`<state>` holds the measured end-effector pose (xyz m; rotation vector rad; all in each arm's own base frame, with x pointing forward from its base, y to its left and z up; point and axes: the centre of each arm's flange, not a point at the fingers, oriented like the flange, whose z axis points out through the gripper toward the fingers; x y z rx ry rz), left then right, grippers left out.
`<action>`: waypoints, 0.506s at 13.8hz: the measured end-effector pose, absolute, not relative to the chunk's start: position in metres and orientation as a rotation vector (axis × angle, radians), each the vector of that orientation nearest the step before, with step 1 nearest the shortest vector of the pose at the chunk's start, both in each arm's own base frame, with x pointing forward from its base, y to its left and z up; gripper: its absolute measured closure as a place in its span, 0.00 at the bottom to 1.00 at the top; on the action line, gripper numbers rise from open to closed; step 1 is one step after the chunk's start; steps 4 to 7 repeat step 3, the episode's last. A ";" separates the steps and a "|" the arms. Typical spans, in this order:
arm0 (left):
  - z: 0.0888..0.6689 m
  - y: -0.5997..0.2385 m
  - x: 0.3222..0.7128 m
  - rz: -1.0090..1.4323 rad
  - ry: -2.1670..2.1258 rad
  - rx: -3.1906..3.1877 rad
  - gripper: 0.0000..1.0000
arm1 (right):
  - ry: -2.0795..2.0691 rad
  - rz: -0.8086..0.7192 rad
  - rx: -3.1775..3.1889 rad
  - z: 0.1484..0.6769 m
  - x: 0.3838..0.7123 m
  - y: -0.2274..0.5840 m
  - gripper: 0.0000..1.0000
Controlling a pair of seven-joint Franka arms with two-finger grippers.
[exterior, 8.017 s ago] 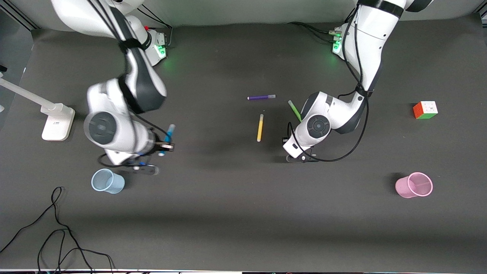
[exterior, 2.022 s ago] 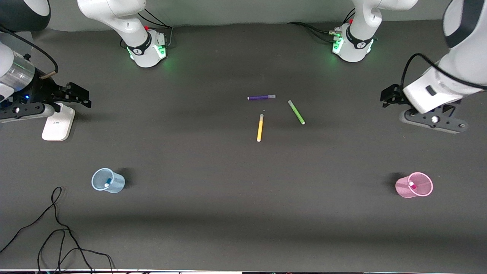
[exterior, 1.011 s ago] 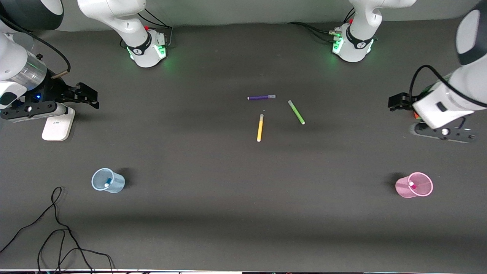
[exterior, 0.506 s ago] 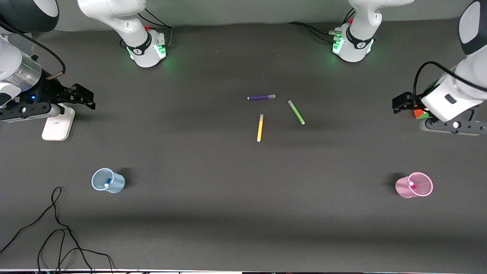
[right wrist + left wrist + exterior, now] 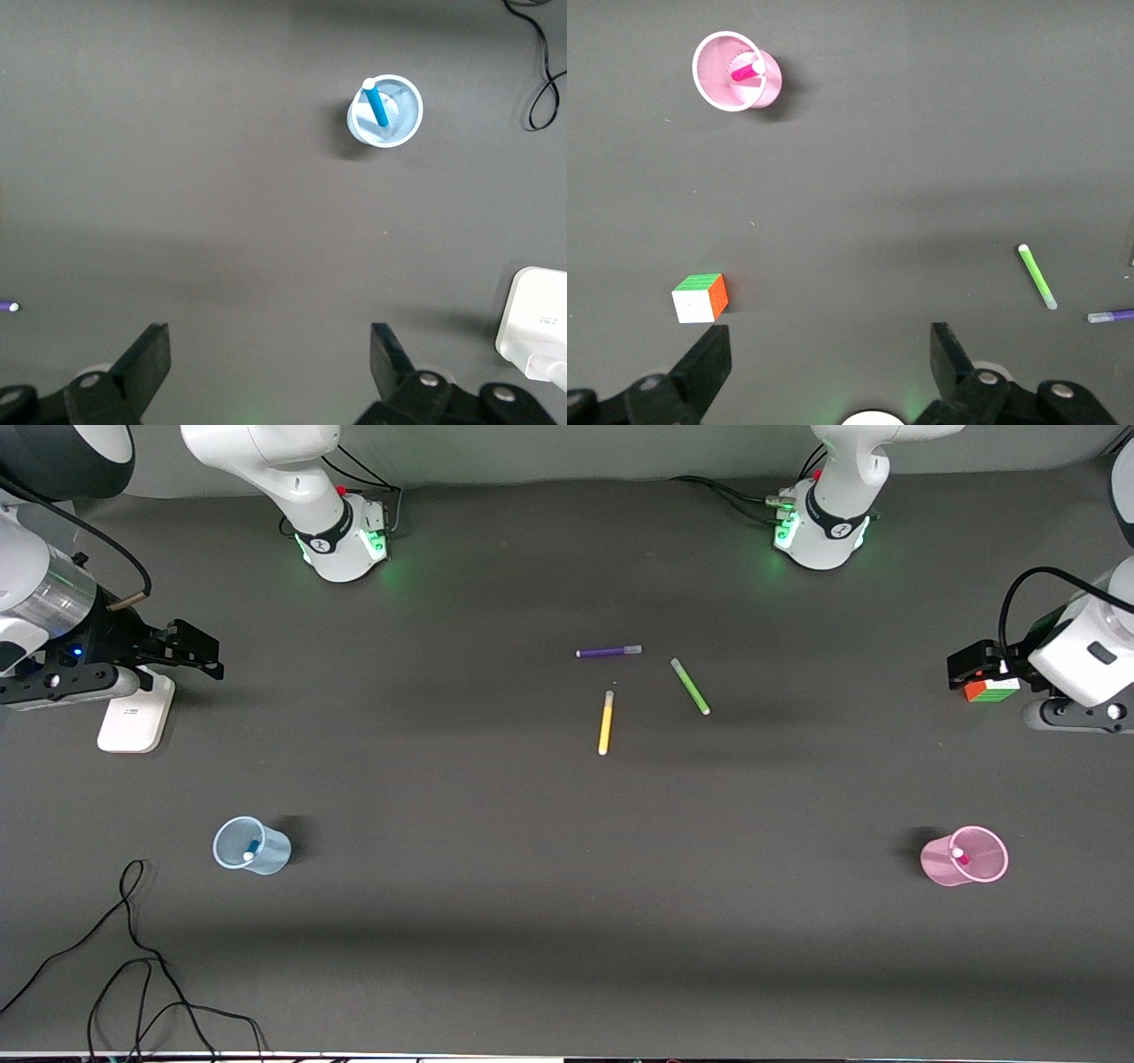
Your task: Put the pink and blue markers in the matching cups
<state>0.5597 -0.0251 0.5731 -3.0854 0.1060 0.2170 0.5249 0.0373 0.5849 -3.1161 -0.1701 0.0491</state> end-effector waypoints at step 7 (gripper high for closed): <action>0.571 -0.025 0.560 0.221 0.107 -3.085 0.00 | -0.170 0.049 -3.116 0.585 0.525 0.037 0.00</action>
